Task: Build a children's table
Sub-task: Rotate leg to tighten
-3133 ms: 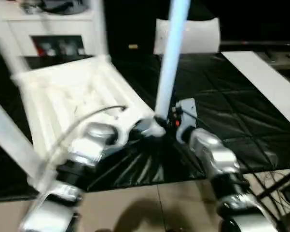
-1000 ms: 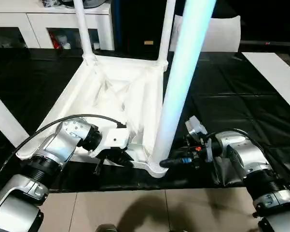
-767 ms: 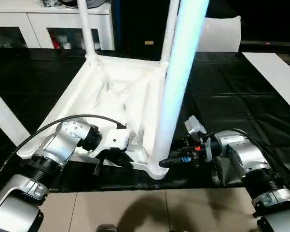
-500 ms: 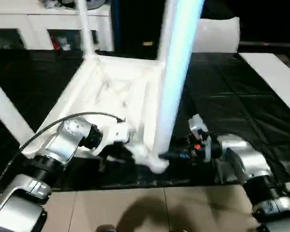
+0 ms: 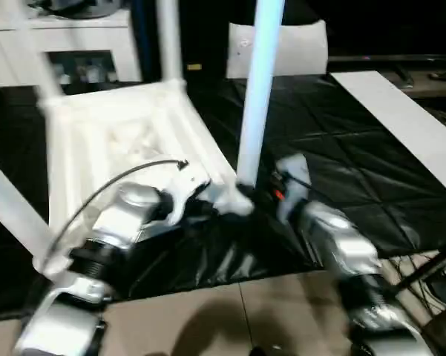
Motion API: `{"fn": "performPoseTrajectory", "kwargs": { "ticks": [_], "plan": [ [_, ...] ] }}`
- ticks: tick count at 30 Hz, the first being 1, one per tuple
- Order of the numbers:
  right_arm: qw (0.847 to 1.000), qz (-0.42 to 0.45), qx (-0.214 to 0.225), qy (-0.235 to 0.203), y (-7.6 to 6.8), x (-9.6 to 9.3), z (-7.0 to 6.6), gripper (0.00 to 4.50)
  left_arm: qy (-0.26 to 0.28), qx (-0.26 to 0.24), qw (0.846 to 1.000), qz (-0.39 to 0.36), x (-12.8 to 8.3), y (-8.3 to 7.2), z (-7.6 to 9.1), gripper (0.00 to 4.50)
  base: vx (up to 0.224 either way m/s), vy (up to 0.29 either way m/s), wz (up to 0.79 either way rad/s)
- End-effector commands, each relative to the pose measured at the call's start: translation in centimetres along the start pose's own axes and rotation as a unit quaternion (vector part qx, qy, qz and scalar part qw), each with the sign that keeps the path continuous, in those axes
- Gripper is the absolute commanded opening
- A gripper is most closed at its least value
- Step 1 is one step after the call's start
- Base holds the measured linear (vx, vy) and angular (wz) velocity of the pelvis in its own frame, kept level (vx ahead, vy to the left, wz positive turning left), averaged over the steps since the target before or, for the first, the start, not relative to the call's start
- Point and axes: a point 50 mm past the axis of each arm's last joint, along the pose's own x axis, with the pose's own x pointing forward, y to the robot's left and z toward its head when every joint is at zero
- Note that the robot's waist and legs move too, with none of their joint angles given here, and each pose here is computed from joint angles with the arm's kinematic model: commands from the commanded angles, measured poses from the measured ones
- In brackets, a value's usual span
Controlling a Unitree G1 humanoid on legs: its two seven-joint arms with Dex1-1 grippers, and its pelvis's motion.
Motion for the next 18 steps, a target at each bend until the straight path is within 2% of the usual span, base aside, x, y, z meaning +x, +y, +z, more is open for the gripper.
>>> {"fn": "performPoseTrajectory", "kwargs": {
  "ticks": [1,3,5,7,9,11,12,13,15,16,17,18],
  "plan": [
    [0.997,0.063,0.021,0.045,4.4,2.1,-1.9,1.97,-0.046,-0.003,0.998,0.037,1.0,-0.7,2.3,0.0,0.0,0.0,0.0],
    [0.998,0.035,0.011,0.049,4.3,2.4,-2.0,1.97,-0.05,0.001,0.998,0.037,1.1,-1.0,2.6,0.0,0.0,0.0,0.0],
    [0.998,0.05,0.015,0.035,4.2,2.2,-1.9,1.97,-0.053,0.009,0.998,0.029,1.1,-1.2,2.7,0.0,0.0,0.0,0.0],
    [0.998,0.063,-0.01,0.018,3.7,1.6,-1.8,2.64,-0.053,0.022,0.998,0.011,1.0,-1.5,2.6,0.0,0.0,0.0,0.0],
    [0.997,0.067,-0.021,0.014,3.3,1.1,-1.8,2.66,-0.052,0.027,0.998,0.001,0.8,-1.7,2.4,0.0,0.0,0.0,0.0],
    [0.997,0.067,-0.021,0.014,3.3,1.1,-1.8,2.87,-0.052,0.027,0.998,0.001,0.8,-1.7,2.4,0.0,0.0,0.0,0.0],
    [0.997,0.069,-0.026,0.012,2.9,0.8,-1.8,3.08,-0.049,0.028,0.998,-0.002,0.7,-1.7,2.2,0.0,0.0,0.0,0.0],
    [0.997,0.071,-0.028,0.0,1.8,-0.2,-1.6,3.08,-0.043,0.035,0.998,-0.01,0.4,-1.6,1.6,0.0,0.0,0.0,0.0],
    [0.997,0.073,-0.031,-0.009,1.1,-0.8,-1.4,3.21,-0.039,0.039,0.998,-0.014,0.1,-1.5,1.3,0.0,0.0,0.0,0.0],
    [0.996,0.082,-0.042,-0.017,0.1,-1.8,-1.1,3.45,-0.031,0.05,0.998,-0.025,-0.3,-1.4,0.8,0.0,0.0,0.0,0.0],
    [0.996,0.082,-0.042,-0.017,0.1,-1.8,-1.1,3.53,-0.031,0.05,0.998,-0.025,-0.3,-1.4,0.8,0.0,0.0,0.0,0.0],
    [0.994,0.091,-0.051,-0.019,-0.5,-2.4,-0.9,3.53,-0.025,0.057,0.998,-0.033,-0.5,-1.4,0.5,0.0,0.0,0.0,0.0]
  ]
}}
